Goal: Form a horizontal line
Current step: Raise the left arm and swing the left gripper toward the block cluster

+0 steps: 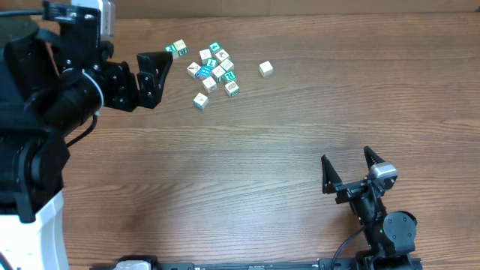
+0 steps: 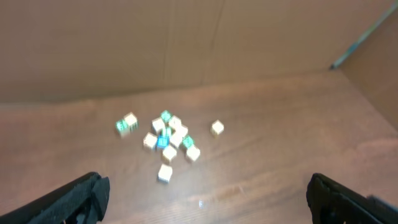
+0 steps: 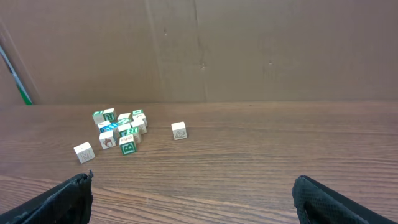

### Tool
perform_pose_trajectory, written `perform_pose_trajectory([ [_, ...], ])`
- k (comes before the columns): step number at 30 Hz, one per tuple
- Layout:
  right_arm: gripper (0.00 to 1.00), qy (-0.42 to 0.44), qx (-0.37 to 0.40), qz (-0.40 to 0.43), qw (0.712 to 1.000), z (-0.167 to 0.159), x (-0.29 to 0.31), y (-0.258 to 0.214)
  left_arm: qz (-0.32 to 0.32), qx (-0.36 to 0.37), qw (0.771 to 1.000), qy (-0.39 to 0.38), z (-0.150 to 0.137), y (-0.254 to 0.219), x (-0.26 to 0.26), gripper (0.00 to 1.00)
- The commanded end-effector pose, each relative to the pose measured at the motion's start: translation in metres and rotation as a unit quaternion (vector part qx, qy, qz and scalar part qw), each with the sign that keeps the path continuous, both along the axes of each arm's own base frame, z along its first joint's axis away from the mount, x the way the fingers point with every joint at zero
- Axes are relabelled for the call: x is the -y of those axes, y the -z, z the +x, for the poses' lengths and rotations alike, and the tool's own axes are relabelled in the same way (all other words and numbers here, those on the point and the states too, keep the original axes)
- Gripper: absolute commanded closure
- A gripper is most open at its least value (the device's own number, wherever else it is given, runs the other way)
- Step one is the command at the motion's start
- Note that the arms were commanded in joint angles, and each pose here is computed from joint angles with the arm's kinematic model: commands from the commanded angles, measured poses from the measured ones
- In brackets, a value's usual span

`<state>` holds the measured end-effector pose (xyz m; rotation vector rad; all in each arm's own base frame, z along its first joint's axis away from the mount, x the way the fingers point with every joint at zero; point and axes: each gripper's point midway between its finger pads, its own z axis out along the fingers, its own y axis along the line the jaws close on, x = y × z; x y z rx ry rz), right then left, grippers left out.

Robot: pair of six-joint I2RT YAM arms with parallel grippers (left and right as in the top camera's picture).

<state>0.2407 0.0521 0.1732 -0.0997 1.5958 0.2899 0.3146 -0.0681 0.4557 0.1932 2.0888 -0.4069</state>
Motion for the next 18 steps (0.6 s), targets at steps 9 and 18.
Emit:
perform_pose_trajectory([
  [9,0.0,0.005,0.003,-0.002,1.0,0.0,0.002,0.002,-0.036,-0.085,0.996,-0.009,0.002,0.029,0.006,0.04],
  [18,0.0,0.005,0.003,-0.002,1.0,0.0,0.002,0.002,-0.036,-0.134,0.99,-0.012,0.001,0.05,0.006,0.54],
])
